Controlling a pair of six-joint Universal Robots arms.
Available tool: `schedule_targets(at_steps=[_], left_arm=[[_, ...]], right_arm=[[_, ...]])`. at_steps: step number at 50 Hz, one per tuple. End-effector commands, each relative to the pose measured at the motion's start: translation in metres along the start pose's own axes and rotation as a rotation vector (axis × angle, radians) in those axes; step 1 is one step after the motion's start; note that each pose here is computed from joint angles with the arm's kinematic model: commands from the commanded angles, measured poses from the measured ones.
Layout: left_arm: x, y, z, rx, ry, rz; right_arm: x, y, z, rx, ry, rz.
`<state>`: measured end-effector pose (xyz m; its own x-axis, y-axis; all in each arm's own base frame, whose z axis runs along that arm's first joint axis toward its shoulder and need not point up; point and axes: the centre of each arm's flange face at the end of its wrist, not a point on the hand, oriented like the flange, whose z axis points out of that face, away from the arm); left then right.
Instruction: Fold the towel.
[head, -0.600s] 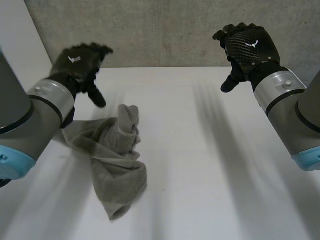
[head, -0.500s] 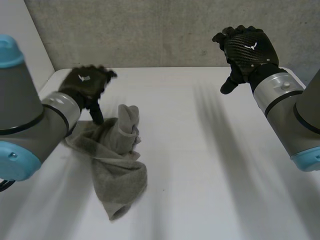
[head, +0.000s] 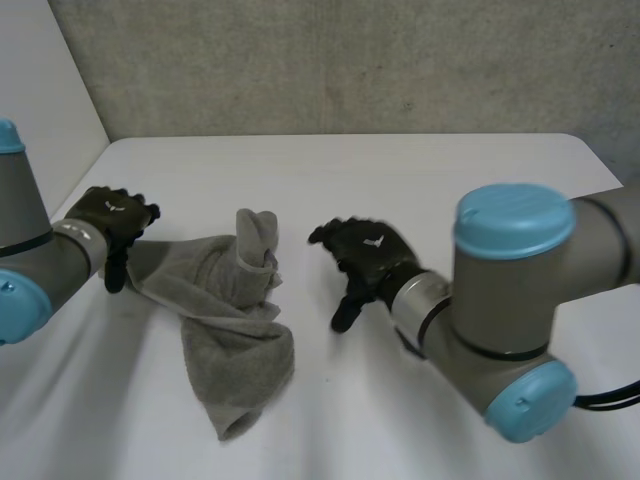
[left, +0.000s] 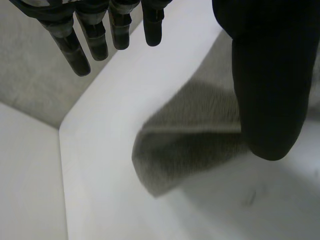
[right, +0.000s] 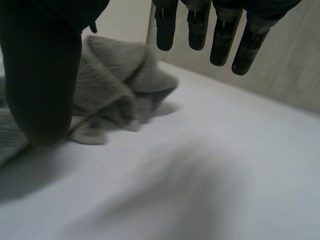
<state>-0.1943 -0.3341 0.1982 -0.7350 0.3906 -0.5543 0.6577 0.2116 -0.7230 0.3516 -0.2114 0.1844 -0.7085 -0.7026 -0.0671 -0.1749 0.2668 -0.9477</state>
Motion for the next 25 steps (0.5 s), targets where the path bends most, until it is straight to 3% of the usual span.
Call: schedule_targets(at_steps=[1,14,25], left_arm=[[0.003,0.029,0.014,-0.023,0.009,-0.023],[0.017,0.045,0.044,0.092,-0.02,-0.024],[0.025,0.047,0.057,0.16,-0.002,-0.02]], right_arm=[[-0.02,0.023,0.017,-0.071,-0.123,0.31],[-0.031,0.051,0.035,-0.163,-0.16,0.579],[-0.033,0.067,0.041,-0.196,-0.152,0.596]])
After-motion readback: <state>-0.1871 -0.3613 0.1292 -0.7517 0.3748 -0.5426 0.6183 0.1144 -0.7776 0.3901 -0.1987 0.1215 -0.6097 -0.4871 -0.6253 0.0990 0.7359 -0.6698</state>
